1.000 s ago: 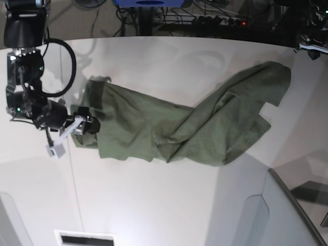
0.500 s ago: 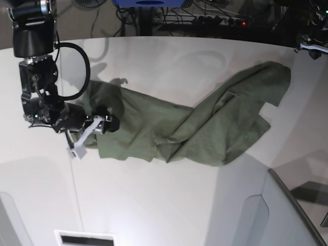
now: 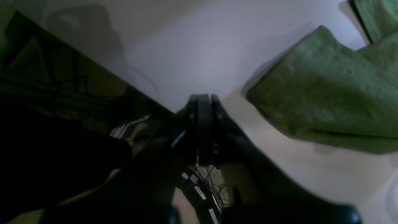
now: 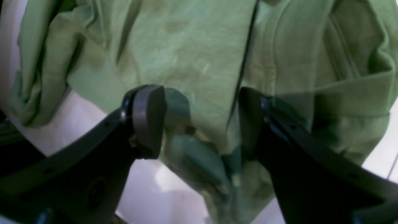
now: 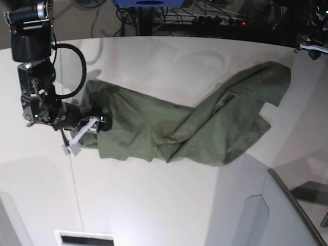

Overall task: Layout the t-shirt on the table in an organized manner, then fold the t-shirt properly
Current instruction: 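Regrasp the shirt end with the right gripper while the left gripper holds, then grasp the shirt's other end with the left gripper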

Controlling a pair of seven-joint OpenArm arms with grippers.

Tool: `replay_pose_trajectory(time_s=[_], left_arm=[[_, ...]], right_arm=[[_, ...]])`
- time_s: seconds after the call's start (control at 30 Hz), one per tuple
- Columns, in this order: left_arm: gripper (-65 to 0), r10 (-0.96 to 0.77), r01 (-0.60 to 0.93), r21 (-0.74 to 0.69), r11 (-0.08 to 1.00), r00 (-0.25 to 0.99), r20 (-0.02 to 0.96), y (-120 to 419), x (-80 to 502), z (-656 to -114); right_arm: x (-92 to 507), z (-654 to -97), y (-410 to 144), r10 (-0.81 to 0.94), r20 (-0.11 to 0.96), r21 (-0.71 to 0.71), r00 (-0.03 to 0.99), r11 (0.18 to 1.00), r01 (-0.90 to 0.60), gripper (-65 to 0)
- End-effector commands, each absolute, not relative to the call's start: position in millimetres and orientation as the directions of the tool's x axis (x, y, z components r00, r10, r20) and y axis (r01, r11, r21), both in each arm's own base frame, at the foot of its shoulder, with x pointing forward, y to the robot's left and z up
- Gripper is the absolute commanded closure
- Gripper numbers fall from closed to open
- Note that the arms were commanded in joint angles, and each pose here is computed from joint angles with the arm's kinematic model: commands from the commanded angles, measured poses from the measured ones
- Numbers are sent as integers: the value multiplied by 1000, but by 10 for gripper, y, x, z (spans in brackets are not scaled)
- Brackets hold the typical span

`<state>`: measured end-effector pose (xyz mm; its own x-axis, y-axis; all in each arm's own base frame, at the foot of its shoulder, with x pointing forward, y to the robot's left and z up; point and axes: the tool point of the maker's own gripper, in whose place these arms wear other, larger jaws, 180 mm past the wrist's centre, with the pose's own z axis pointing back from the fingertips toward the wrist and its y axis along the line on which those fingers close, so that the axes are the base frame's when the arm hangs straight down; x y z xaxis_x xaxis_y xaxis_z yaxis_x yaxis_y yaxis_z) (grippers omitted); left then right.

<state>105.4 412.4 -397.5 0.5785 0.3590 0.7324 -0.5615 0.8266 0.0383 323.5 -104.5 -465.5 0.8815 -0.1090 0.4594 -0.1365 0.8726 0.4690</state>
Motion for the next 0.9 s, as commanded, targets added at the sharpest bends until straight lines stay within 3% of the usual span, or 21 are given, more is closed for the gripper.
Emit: replay_pose_trajectory(time_s=[0.0, 0.3, 0.37, 0.43, 0.47, 0.53, 0.77, 0.87], left_arm=[[-12, 330, -557, 55, 829, 565, 756, 4199, 1077, -3864], [-12, 352, -569, 45, 821, 567, 745, 4206, 1042, -3941], [-12, 352, -569, 45, 821, 567, 745, 4206, 1042, -3941], [-12, 356, -571, 43, 820, 567, 743, 4207, 1038, -3954], [-12, 356, -571, 43, 820, 567, 743, 4207, 1038, -3954], [-16, 352, -563, 42, 825, 570, 742, 4190, 1066, -3959], [-33, 299, -527, 19, 849, 510, 806, 4279, 1600, -3716], [-166, 256, -449, 24, 893, 552, 794, 4235, 1921, -3779]], right_arm=[[3385, -4532, -1087, -108, 503, 454, 857, 877, -156, -342], [3404, -4528, -1073, -102, 506, 449, 856, 879, -161, -324], [3399, -4537, -1067, -103, 504, 451, 858, 878, -159, -224], [3399, -4535, -1065, -104, 504, 452, 858, 877, -159, -53], [3399, -4535, -1065, -104, 504, 452, 858, 877, -159, 0], [3408, -4519, -1062, -102, 508, 451, 855, 877, -163, -21], [3480, -4250, -997, -52, 556, 428, 829, 873, -232, 0], [3510, -4026, -932, -3, 588, 401, 809, 869, -289, 0]])
